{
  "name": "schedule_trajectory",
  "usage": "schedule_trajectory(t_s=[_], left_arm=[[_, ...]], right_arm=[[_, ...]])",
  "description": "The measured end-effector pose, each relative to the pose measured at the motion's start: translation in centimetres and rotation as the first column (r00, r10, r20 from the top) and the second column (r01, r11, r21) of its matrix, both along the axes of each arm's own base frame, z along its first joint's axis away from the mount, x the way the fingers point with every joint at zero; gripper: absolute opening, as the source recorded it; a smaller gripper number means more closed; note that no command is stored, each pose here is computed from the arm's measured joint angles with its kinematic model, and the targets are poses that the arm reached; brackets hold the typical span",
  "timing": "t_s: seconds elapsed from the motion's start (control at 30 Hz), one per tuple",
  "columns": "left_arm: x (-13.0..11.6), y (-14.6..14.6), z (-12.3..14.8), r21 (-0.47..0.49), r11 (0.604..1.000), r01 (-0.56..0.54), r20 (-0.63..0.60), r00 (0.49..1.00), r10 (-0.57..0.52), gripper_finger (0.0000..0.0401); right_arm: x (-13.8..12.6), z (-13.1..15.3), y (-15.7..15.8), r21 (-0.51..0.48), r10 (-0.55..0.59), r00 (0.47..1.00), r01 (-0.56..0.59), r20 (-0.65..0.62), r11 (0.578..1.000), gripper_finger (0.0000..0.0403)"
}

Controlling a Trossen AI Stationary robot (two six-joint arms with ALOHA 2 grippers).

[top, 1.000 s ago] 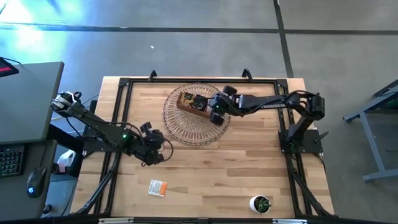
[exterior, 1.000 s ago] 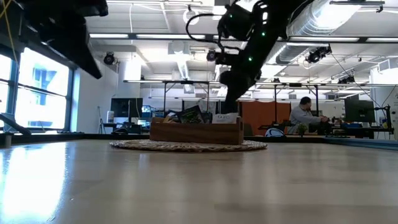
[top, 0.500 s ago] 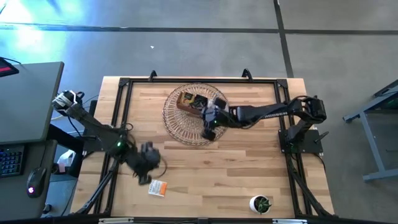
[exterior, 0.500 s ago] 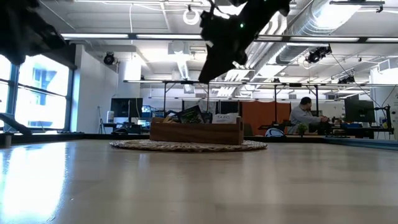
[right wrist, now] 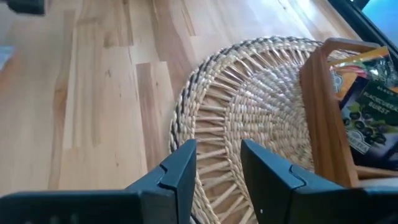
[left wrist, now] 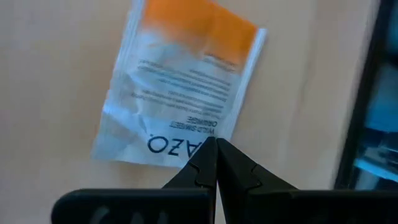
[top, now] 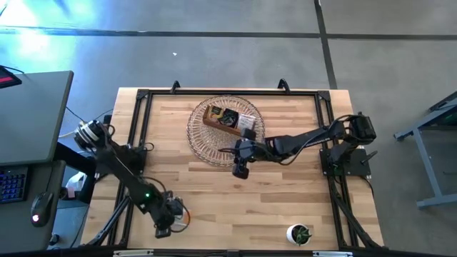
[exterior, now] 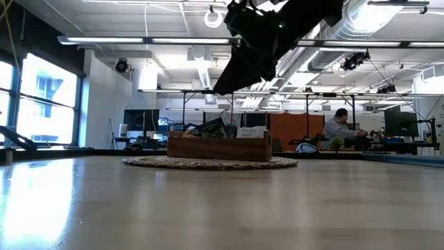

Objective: Pick & Place Tea
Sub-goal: Put the white tea bag into the right section of the wooden organizer

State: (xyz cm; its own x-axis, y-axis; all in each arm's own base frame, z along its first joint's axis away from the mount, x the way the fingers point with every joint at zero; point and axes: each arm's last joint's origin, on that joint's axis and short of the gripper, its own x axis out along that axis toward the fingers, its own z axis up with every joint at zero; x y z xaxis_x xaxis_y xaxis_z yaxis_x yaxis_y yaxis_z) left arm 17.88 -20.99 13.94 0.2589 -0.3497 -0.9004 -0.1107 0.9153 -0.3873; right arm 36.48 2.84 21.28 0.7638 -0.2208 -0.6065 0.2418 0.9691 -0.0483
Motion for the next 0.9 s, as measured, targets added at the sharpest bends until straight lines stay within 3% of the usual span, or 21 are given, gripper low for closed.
schedule_trajectory(t_s=[0.27, 0.4, 0.6, 0.73, 0.9], left_arm=[[2.7, 2.1, -0.6, 0.060, 0.998, 0.005, 0.052, 0.999, -0.008, 0.0000], [4.2, 3.9, -0.7, 0.116, 0.983, 0.143, 0.094, 0.984, -0.154, 0.0000], [6.7, 7.4, -0.5, 0.217, 0.938, 0.269, 0.149, 0.941, -0.304, 0.0000], [8.3, 9.6, 0.0, 0.307, 0.889, 0.340, 0.178, 0.897, -0.405, 0.0000], [10.1, 11.6, 0.8, 0.418, 0.796, 0.438, 0.208, 0.806, -0.554, 0.0000]], right_arm=[[0.4, 0.6, 0.2, -0.002, 0.035, 0.997, -0.035, 0.069, 0.999, 0.0124], [0.8, 1.1, 0.3, -0.019, 0.086, 0.989, -0.084, 0.121, 0.996, 0.0124], [1.0, 0.9, 0.8, 0.112, 0.145, 0.978, -0.163, 0.151, 0.980, 0.0124], [1.4, -0.7, 1.3, 0.181, 0.126, 0.985, -0.145, 0.114, 0.973, 0.0124], [2.1, -4.2, 1.7, 0.283, 0.106, 0.994, -0.108, 0.025, 0.953, 0.0124]])
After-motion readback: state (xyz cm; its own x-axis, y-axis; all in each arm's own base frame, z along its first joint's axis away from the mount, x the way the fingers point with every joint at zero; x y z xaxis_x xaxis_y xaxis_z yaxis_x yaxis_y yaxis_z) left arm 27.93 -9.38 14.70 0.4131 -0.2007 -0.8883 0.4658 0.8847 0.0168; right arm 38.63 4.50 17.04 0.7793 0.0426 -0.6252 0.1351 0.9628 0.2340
